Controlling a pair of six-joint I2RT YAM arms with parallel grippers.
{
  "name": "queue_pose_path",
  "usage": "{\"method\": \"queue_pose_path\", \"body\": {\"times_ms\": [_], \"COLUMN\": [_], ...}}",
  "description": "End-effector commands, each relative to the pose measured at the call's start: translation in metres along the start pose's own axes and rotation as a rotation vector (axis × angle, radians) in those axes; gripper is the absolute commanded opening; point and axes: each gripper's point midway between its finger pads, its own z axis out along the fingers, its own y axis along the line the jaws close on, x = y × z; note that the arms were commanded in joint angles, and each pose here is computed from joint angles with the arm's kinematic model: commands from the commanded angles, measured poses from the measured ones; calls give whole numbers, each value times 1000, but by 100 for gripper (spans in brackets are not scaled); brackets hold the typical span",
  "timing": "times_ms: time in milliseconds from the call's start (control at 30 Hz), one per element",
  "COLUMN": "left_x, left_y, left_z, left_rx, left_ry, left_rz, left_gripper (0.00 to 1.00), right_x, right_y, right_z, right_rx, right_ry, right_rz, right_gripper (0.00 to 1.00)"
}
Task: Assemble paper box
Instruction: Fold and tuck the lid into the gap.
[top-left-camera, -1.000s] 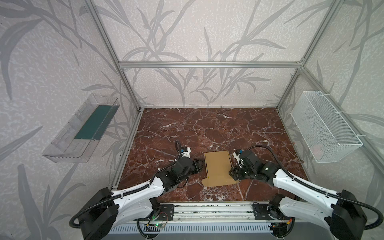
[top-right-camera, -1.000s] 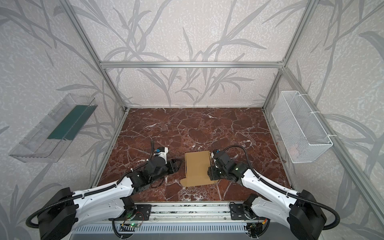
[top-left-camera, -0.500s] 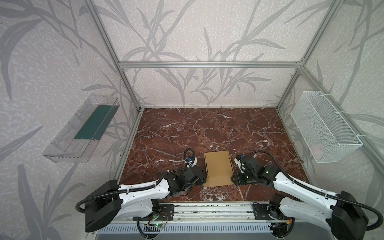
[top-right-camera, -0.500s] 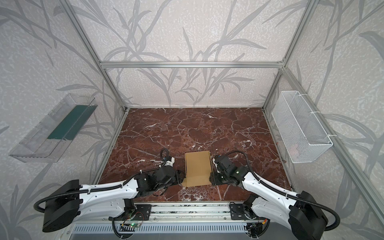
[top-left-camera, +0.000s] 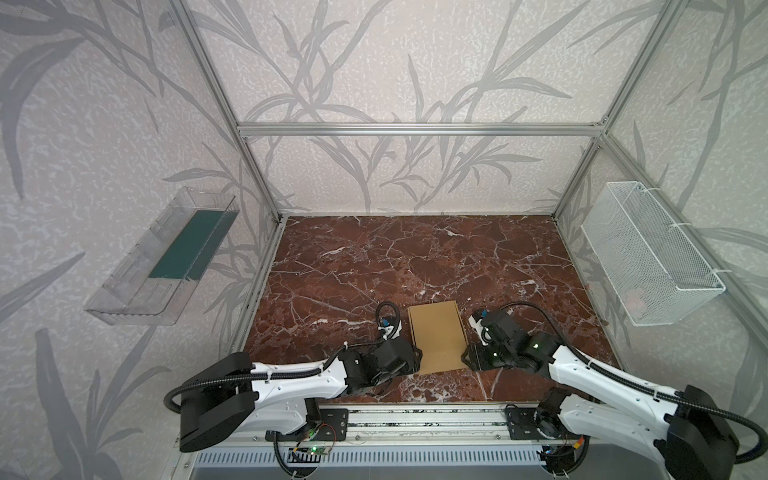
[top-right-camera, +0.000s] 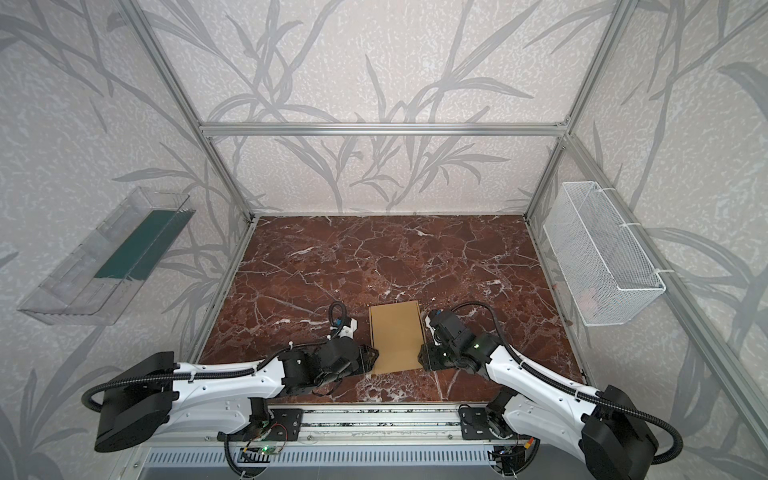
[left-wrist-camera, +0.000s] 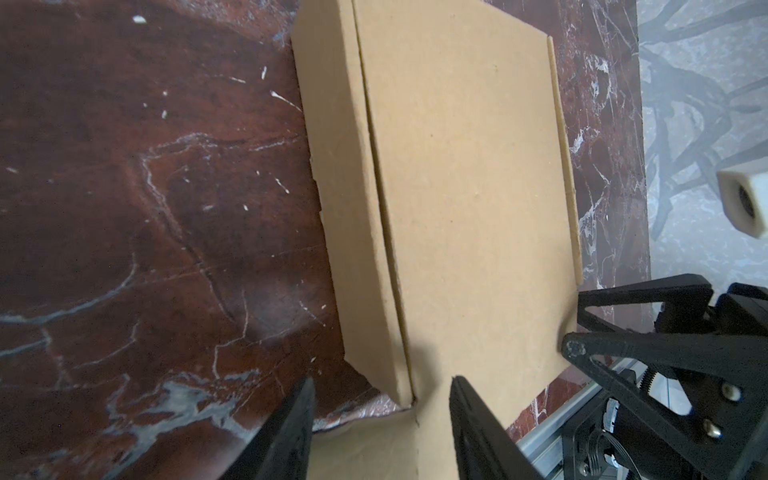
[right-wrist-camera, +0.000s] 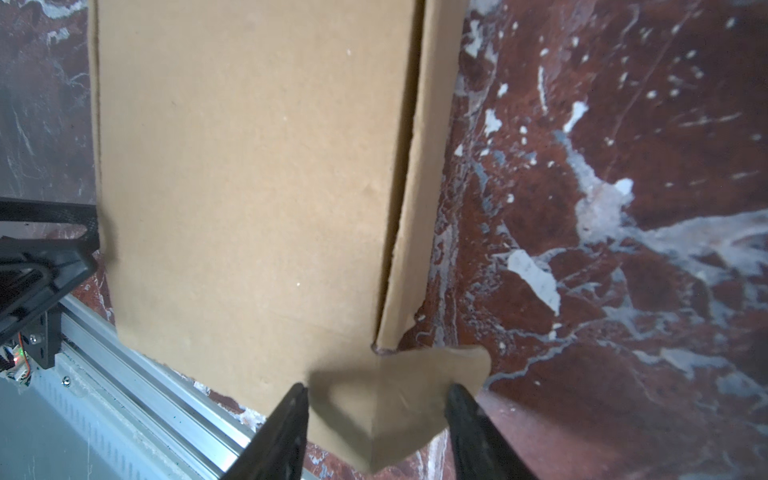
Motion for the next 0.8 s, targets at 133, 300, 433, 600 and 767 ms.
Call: {"method": "queue_pose_path", "body": {"times_ms": [133,300,433,600,767], "left_x": [-1,3,3,2,5], "left_y": [-11,-10,-11,-13,-17], "left_z": [4,7,5,3,3], "left_rx": [21,26,33,46,67], "left_ry": [-20,-15,-19,-23,-16], "left_rz": [-22,-33,-36,-44,-56], "left_gripper": [53,53,53,53,53], "right_x": [-1,1,1,2,1], "right_y": [9,14,13,7,9], "right_z": [1,3,2,5,7], "right_rx": [-30,-41,-34,-6,-13], "right_ry": [-1,5,1,4,10], "right_rz": [-14,-17,-24,-30,-28], "right_gripper": [52,51,51,47,41]}}
